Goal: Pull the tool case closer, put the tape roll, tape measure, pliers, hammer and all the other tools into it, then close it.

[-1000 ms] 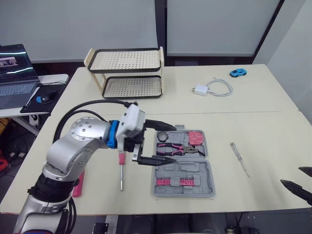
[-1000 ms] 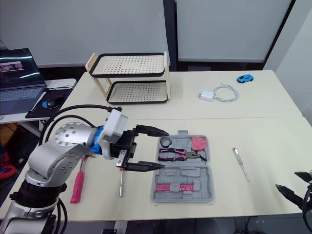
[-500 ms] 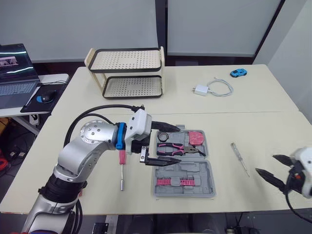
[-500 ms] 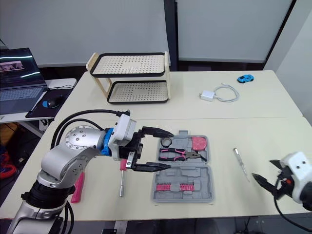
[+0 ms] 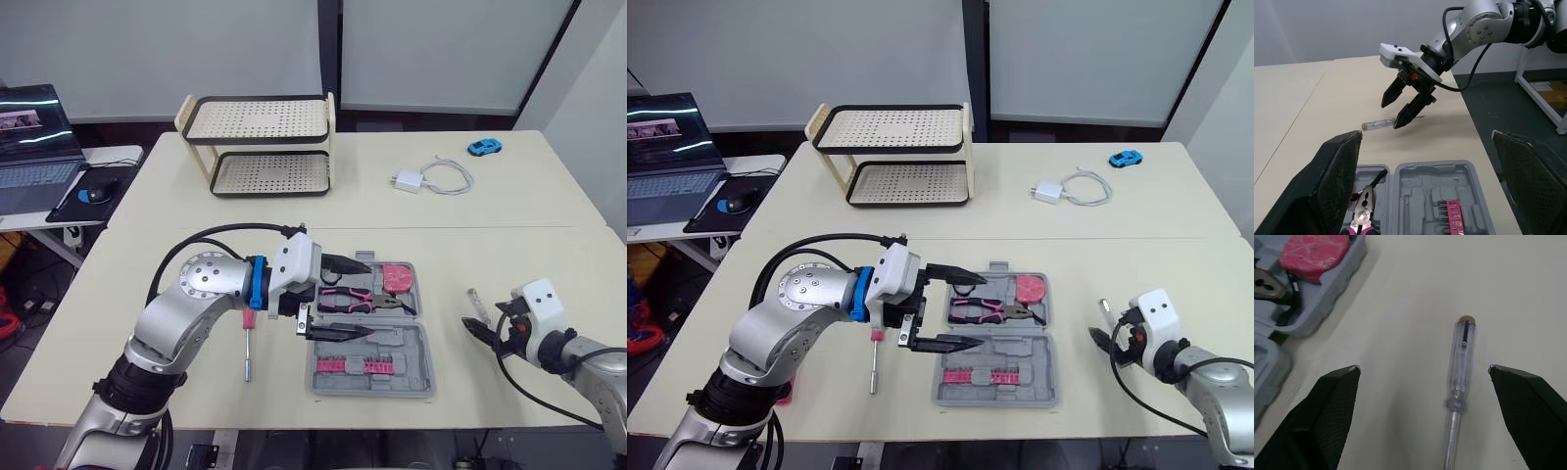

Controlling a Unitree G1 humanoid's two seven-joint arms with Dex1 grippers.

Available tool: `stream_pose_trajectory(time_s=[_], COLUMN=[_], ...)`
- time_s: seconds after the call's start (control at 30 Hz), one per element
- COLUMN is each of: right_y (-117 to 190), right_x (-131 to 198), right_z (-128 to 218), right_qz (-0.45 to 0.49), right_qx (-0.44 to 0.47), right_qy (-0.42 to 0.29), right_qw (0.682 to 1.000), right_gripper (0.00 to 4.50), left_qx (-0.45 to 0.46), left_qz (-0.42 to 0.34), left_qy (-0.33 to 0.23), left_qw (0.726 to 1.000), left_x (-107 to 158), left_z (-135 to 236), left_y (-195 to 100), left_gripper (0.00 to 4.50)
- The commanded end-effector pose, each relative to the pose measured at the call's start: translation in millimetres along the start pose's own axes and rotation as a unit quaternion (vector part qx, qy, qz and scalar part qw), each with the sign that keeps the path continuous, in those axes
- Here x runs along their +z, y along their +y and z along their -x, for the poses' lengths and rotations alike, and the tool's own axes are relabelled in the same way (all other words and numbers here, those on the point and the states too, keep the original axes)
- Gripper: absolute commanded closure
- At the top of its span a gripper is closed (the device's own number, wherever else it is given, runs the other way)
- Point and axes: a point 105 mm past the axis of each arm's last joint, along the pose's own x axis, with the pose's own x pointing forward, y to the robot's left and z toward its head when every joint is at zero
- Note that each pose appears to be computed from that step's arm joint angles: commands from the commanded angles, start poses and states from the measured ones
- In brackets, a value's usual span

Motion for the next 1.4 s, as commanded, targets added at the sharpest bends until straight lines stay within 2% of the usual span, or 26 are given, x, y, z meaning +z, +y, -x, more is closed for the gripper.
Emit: stream_pose_trajectory(time_s=[0.03,0.87,0.97,1.27,1.3,1.4], right_y=[-9,-11,-10,-4,-4,-8], right_x=[1,-24,-25,-28,-29,-20], right_z=[-4,-18,-21,-24,-24,-18], right_qz=[-0.002,-0.037,-0.030,0.005,0.011,0.047], right_qx=[-0.023,-0.016,-0.016,-0.011,-0.010,-0.011], right_qy=[-0.003,0.024,0.023,0.029,0.031,0.019], right_qw=[1.000,0.999,0.999,1.000,0.999,0.999], right_gripper=[0.00,0.00,0.95,4.19,4.35,4.35], left_qx=[-0.003,-0.012,-0.012,-0.012,-0.012,-0.010], left_qz=[-0.020,-0.023,-0.022,-0.020,-0.020,-0.015], left_qy=[-0.007,-0.011,-0.010,-0.002,-0.001,-0.001], left_qw=[1.000,1.000,1.000,1.000,1.000,1.000], left_x=[9,12,10,3,2,1], left_z=[-4,-10,-10,-8,-8,-5], left_y=[-1,-1,-1,-4,-5,-6], left_gripper=[0.06,0.06,0.00,0.00,0.00,0.00])
